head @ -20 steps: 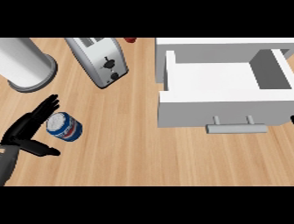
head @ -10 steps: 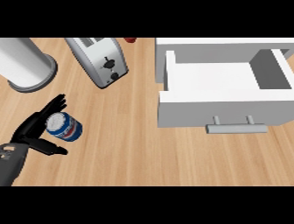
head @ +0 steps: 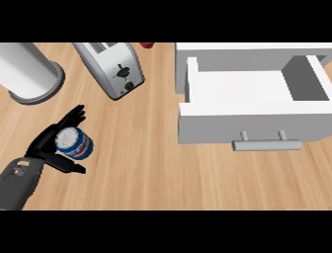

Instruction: Pick up the can, place it into the drawer and close the drawer

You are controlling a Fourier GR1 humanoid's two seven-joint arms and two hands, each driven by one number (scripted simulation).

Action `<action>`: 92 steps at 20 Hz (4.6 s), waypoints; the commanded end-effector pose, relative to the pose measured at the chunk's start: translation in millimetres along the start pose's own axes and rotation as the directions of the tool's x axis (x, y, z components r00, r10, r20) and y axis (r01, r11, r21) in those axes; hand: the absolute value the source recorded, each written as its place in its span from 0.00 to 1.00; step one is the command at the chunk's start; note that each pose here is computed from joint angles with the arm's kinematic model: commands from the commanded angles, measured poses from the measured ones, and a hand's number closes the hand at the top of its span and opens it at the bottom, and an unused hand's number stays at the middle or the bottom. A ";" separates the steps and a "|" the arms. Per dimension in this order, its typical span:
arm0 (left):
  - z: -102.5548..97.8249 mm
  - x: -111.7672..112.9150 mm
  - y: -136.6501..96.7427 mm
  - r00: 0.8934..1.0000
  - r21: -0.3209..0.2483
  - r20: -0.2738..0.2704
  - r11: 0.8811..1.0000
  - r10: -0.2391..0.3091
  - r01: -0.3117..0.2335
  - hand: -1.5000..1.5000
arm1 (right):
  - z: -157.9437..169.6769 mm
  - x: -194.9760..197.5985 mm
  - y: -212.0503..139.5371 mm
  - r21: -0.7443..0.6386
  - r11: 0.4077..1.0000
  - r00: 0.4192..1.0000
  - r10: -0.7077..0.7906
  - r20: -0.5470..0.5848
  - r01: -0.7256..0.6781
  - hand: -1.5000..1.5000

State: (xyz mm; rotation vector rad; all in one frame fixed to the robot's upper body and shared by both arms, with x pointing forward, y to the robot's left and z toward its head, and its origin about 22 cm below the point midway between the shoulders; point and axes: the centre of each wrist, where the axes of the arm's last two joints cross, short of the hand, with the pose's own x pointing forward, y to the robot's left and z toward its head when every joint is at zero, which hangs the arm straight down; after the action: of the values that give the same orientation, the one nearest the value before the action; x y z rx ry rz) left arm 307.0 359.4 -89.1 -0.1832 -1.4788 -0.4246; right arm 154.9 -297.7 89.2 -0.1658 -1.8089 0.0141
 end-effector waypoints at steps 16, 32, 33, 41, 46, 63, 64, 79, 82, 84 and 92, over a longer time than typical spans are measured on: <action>-28.6 8.9 -28.6 0.979 -0.193 0.091 0.968 0.182 -0.162 1.00 | 4.6 12.6 1.2 -0.035 0.999 1.000 -0.026 0.001 0.026 0.00; -45.5 38.6 -75.4 0.964 0.424 0.217 0.875 0.155 -0.236 1.00 | 12.5 7.1 3.5 -0.058 0.998 1.000 0.011 0.012 -0.010 0.00; -54.9 52.0 -77.9 0.963 0.415 0.235 0.883 0.129 -0.220 1.00 | 32.9 17.6 -11.4 -0.048 0.999 1.000 -0.011 0.001 0.011 0.00; -68.1 144.1 -106.8 0.963 0.343 0.261 0.926 0.066 -0.157 1.00 | 14.3 23.1 -8.8 -0.044 0.999 1.000 -0.019 0.018 0.020 0.00; -80.2 205.2 -144.5 0.960 0.310 0.272 0.938 0.071 -0.157 1.00 | 8.6 13.5 -1.4 -0.042 0.999 1.000 -0.016 0.019 0.017 0.00; -158.7 321.0 -220.3 0.949 0.282 0.315 0.957 -0.028 -0.065 1.00 | 8.0 17.1 -1.9 -0.052 0.998 0.999 -0.025 0.021 0.026 0.00; -155.4 347.8 -228.7 0.955 0.274 0.297 0.958 -0.003 -0.082 1.00 | 9.3 20.4 -4.7 -0.045 0.999 1.000 -0.019 0.021 0.020 0.00; -205.3 394.1 -248.3 0.965 0.282 0.248 0.959 -0.079 0.006 1.00 | -2.4 15.6 -13.4 -0.017 1.000 1.000 -0.011 0.012 0.011 0.00; -205.8 394.4 -258.8 0.972 0.285 0.222 0.959 -0.072 0.006 1.00 | -6.4 7.6 -2.5 -0.020 1.000 0.999 -0.012 0.030 0.013 0.00; -210.9 394.0 -255.7 0.968 0.294 0.237 0.956 -0.083 0.010 1.00 | 2.2 14.1 -0.3 -0.031 1.000 1.000 -0.005 0.031 0.006 0.00; -218.5 381.8 -260.9 0.974 0.323 0.188 0.945 -0.122 0.056 1.00 | -17.4 16.8 -7.8 -0.011 1.000 0.999 -0.023 0.044 0.024 0.00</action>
State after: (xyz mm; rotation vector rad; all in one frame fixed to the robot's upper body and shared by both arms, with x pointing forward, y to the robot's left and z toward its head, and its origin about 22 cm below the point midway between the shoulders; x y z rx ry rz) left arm 418.9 -22.7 238.1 0.0783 -1.7558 -0.2399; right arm 160.8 -300.9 103.7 -0.1657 -1.8482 -0.0082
